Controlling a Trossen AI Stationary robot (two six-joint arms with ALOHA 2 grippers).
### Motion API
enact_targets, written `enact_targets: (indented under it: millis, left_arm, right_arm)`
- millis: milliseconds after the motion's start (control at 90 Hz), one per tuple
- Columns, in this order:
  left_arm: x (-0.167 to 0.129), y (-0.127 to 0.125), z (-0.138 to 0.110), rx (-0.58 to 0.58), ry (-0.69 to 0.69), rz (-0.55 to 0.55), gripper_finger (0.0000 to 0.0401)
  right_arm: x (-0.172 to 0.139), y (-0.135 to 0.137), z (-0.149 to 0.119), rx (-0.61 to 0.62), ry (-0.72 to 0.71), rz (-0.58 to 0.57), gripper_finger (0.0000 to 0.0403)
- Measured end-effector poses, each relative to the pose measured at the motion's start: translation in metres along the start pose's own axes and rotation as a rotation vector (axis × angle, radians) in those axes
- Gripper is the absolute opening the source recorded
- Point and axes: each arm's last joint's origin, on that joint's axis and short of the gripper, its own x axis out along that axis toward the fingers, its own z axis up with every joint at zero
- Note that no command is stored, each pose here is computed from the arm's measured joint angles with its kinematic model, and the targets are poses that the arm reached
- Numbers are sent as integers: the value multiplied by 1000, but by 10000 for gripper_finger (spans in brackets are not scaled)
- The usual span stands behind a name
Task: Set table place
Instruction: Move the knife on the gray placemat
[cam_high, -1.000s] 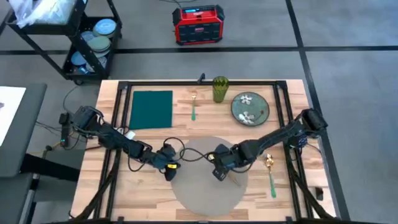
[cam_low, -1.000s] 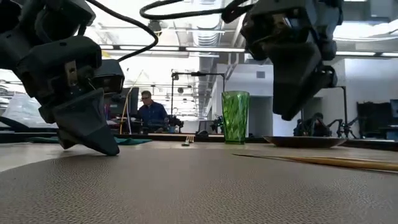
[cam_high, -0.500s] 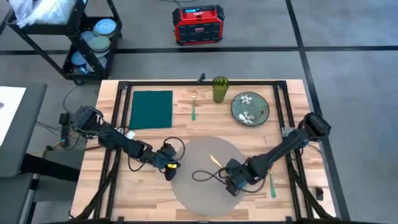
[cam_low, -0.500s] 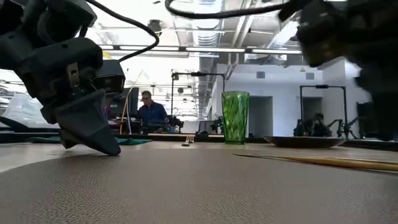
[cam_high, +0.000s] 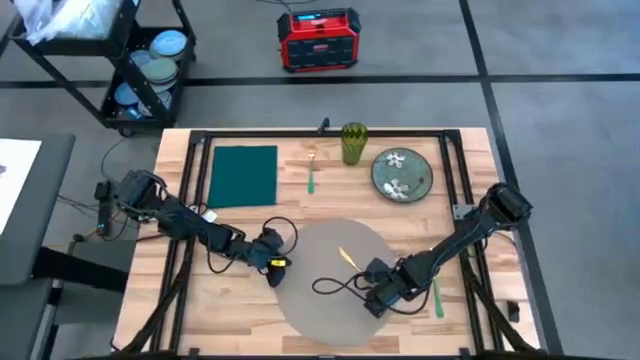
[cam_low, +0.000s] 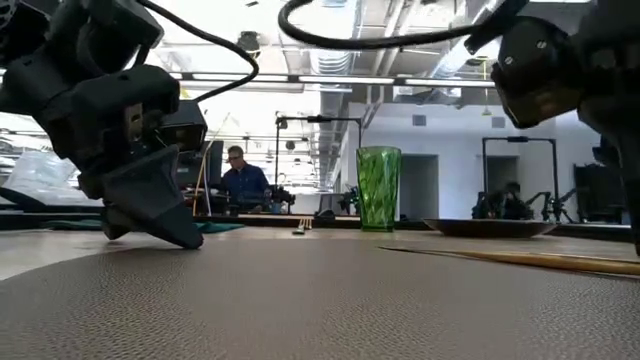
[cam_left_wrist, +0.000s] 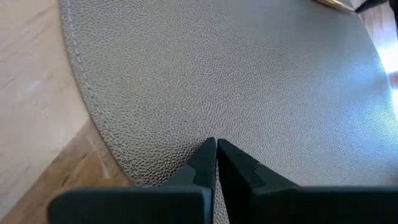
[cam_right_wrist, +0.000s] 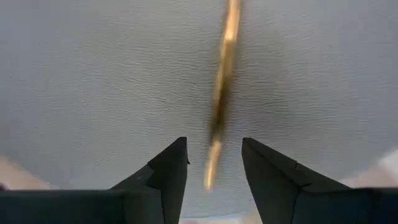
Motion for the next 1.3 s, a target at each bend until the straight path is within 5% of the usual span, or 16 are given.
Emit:
enact_targets:
  millis: [156, 356, 933, 1300]
  left_arm:
    - [0, 0, 0, 0, 0, 0, 0]
    - [0, 0, 0, -1, -1, 0, 0]
    - [0, 0, 1, 12, -2, 0, 0]
    - [1, 2, 3, 0, -6, 4, 0]
  right_arm:
    - [5, -3, 0, 7, 13, 23, 118]
    - [6, -8, 5, 37, 51, 14, 11]
    - [4, 14, 11, 255, -76, 238, 0]
    - [5, 10, -23, 613, -73, 150, 0]
